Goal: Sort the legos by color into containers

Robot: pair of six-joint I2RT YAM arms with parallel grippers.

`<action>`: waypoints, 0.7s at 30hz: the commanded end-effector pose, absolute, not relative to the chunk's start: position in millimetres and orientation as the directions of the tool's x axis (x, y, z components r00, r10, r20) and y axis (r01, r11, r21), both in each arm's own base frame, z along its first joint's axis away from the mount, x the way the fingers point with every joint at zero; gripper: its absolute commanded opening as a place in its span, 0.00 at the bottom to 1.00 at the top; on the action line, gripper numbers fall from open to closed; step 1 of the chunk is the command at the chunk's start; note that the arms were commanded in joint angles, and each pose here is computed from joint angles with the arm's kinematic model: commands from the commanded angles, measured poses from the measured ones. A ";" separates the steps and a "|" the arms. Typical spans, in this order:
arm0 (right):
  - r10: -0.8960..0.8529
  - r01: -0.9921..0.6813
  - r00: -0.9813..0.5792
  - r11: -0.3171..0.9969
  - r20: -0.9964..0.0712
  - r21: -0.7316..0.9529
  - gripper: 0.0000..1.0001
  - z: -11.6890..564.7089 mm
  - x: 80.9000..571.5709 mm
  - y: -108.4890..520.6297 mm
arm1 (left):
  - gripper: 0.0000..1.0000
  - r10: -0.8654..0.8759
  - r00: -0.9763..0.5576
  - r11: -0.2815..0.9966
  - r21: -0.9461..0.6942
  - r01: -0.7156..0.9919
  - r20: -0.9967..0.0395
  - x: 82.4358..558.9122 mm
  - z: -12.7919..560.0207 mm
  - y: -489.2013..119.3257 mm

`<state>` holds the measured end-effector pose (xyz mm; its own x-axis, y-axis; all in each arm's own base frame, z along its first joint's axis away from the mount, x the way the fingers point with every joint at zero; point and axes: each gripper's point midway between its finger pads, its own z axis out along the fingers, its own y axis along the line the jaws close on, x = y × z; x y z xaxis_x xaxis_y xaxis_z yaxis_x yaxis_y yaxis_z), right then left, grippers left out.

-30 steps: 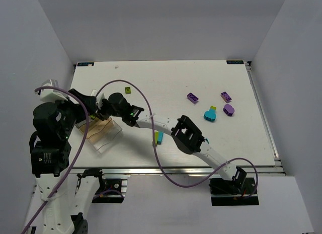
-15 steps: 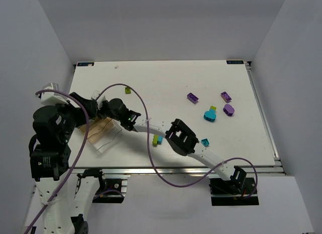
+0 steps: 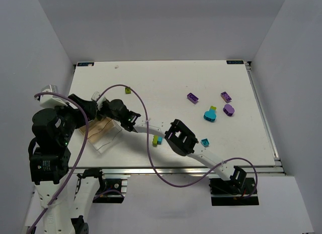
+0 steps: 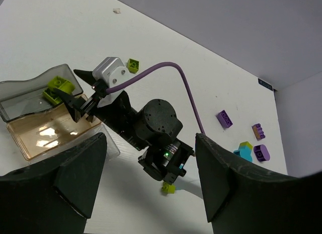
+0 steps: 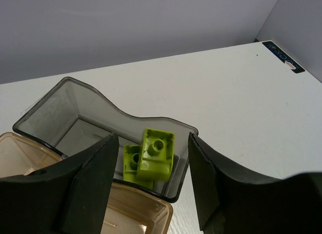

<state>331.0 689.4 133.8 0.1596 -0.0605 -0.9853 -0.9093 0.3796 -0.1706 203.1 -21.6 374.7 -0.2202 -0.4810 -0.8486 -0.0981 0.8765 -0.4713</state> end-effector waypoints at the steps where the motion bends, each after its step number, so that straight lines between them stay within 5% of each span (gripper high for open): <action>1: 0.020 -0.896 0.226 0.397 -0.974 -0.200 0.63 165.6 333.4 692.2 | 0.81 -0.489 -0.234 0.871 -0.482 -0.092 -0.840 203.2 370.4 -24.3; 8: 0.055 -0.913 0.218 0.363 -0.974 -0.184 0.59 216.2 333.4 674.4 | 0.75 -0.510 -0.220 0.858 -0.509 -0.065 -0.831 210.3 372.7 -28.8; 9: 0.054 -0.914 0.200 0.370 -0.978 -0.167 0.55 225.7 343.9 666.0 | 0.70 -0.513 -0.212 0.856 -0.514 -0.056 -0.832 214.1 372.5 -29.6; 11: 0.044 -0.937 0.168 0.318 -0.985 -0.146 0.36 254.2 344.7 650.2 | 0.39 -0.526 -0.191 0.846 -0.533 -0.015 -0.829 221.0 379.7 -34.7; 14: 0.016 -0.971 0.127 0.207 -0.992 -0.121 0.16 269.0 340.4 604.7 | 0.15 -0.549 -0.219 0.825 -0.565 0.014 -0.806 236.1 371.9 -42.7; 17: -0.084 -0.987 0.079 0.130 -0.993 -0.090 0.17 261.7 332.8 550.5 | 0.17 -0.576 -0.289 0.796 -0.605 0.014 -0.765 260.7 352.4 -50.9; 21: -0.229 -0.990 -0.035 0.138 -0.973 0.003 0.60 238.9 342.8 468.2 | 0.55 -0.611 -0.430 0.763 -0.639 -0.096 -0.665 295.6 293.0 -54.4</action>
